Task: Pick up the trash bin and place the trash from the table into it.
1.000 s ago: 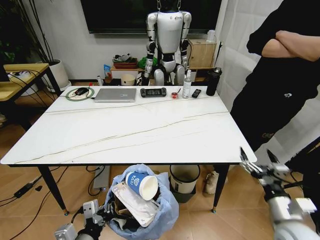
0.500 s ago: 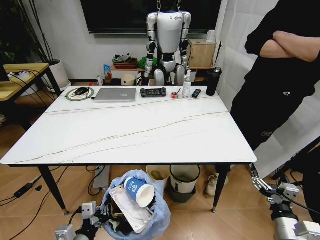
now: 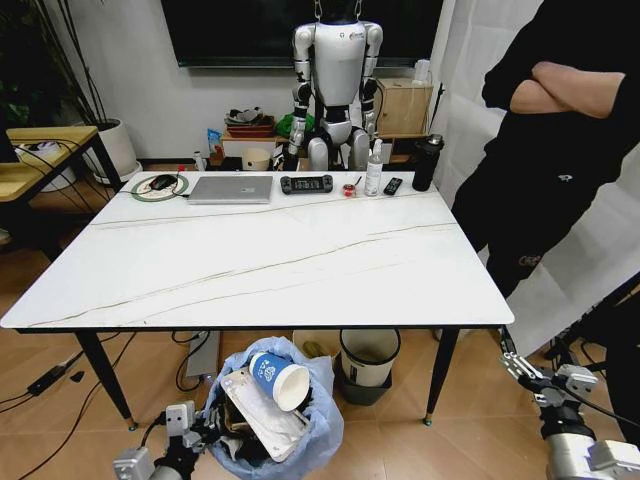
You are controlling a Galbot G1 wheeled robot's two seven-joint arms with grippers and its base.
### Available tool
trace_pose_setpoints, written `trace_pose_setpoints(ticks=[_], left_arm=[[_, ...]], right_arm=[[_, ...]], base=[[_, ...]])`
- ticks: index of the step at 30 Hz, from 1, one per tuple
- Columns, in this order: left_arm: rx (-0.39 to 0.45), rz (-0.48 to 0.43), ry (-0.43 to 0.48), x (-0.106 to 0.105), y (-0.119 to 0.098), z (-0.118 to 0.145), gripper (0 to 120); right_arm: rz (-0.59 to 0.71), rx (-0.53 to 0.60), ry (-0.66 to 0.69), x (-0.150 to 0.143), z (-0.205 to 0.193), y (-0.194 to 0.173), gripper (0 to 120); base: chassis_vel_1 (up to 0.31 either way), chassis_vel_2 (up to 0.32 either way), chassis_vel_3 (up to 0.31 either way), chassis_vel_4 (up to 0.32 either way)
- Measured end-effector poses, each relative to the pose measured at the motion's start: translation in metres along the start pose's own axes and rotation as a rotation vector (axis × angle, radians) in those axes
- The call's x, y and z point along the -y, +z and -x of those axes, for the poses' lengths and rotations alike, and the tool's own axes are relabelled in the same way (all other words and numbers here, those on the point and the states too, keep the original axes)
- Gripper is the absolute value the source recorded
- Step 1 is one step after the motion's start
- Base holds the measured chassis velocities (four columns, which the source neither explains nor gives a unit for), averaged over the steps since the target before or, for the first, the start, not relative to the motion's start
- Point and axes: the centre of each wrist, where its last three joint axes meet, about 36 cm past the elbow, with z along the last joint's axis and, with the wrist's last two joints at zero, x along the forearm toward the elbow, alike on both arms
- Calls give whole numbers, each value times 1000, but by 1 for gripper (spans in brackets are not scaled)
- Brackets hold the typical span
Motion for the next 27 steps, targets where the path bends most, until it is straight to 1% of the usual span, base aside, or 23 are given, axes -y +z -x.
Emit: trace_pose_setpoints(ticks=[2, 4, 10, 14, 17, 27], left_arm=[[0, 0, 0, 0, 0, 0, 0], [-8, -12, -15, 0, 7, 0, 0], [-8, -33, -33, 1, 14, 2, 0], [-19, -51, -53, -1, 24, 5, 0], [-21, -57, -60, -2, 27, 7, 0], [-16, -115, -110, -5, 40, 12, 0]], right_arm=[[0, 0, 0, 0, 0, 0, 100], [0, 0, -1, 0, 0, 0, 100], [1, 0, -1, 0, 0, 0, 100], [1, 0, -1, 0, 0, 0, 100], [1, 0, -1, 0, 1, 0, 100], [2, 0, -1, -1, 1, -1, 100]], base=[[0, 0, 0, 0], [0, 0, 0, 0], [0, 0, 0, 0], [0, 0, 0, 0], [0, 0, 0, 0], [0, 0, 0, 0]])
